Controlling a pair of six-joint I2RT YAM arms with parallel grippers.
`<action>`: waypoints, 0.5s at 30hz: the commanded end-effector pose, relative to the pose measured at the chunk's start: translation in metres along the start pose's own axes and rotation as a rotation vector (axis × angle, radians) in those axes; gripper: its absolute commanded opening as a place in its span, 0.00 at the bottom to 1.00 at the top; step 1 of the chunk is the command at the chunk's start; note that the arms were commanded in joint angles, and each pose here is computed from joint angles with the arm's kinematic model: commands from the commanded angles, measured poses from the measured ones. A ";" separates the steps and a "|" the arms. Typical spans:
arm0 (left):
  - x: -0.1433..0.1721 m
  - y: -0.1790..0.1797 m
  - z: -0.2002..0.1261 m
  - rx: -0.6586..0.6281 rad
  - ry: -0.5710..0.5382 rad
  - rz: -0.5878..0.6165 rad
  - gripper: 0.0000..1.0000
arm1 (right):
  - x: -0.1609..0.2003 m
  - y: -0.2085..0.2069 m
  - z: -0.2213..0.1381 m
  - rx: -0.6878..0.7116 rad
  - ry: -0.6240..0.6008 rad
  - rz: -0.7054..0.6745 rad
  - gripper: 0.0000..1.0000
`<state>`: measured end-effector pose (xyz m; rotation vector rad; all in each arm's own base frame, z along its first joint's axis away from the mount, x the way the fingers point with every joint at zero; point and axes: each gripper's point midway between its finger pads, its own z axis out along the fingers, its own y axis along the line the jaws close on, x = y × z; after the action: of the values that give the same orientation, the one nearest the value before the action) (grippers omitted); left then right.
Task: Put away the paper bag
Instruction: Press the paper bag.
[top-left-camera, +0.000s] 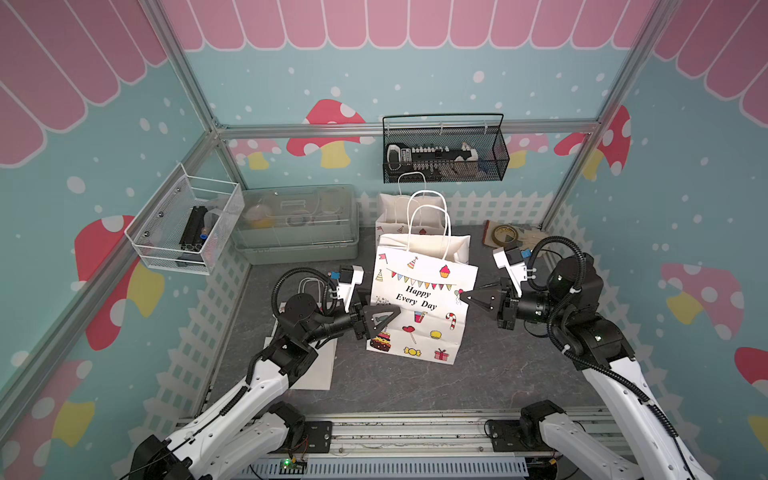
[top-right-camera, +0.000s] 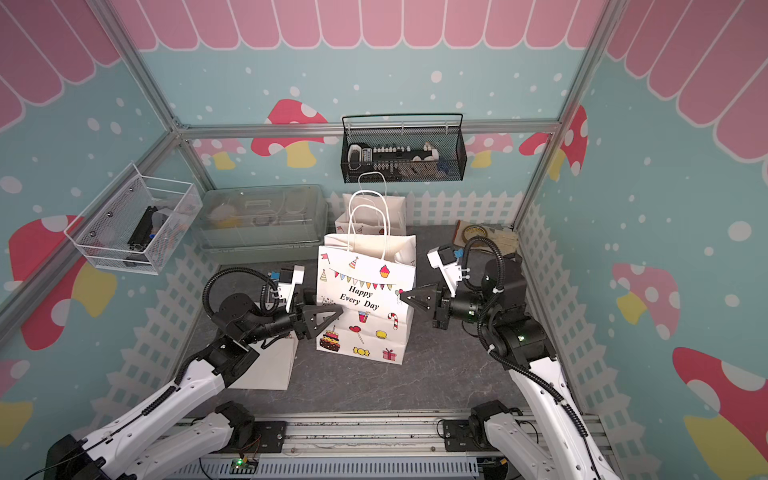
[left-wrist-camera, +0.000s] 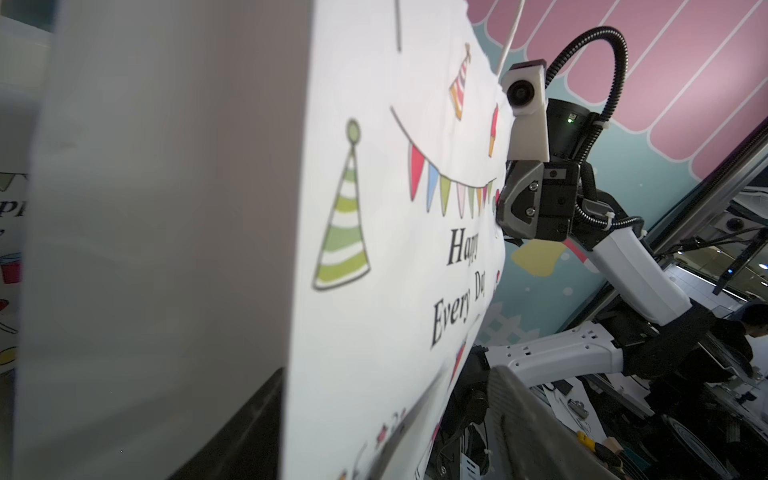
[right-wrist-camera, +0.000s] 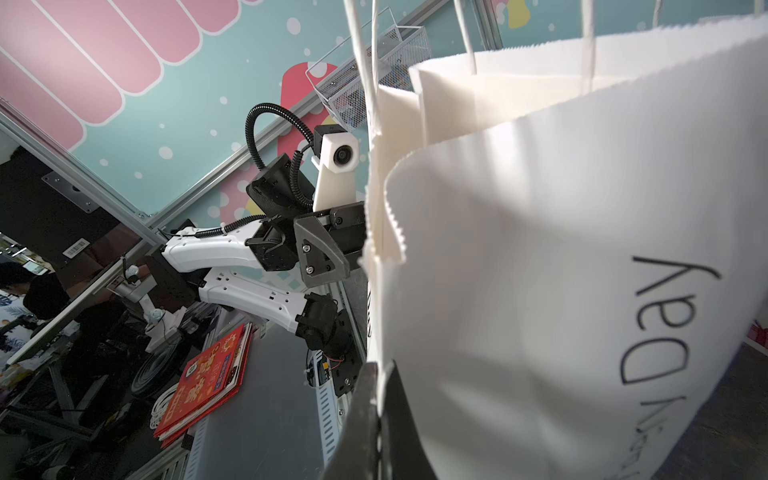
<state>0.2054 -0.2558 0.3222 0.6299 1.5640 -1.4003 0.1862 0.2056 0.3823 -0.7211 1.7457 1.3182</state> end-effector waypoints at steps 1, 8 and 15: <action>-0.013 -0.028 -0.001 0.093 -0.010 0.034 0.63 | -0.011 0.013 -0.004 -0.021 -0.037 -0.047 0.00; -0.014 -0.042 -0.001 0.130 0.008 0.040 0.45 | -0.014 0.016 -0.008 0.009 -0.046 -0.069 0.00; -0.016 -0.048 -0.007 0.117 0.011 0.054 0.22 | -0.010 0.014 -0.011 0.045 -0.021 -0.075 0.00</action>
<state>0.1823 -0.2565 0.3420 0.6939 1.5189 -1.4429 0.1794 0.1998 0.3943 -0.7157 1.7269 1.2647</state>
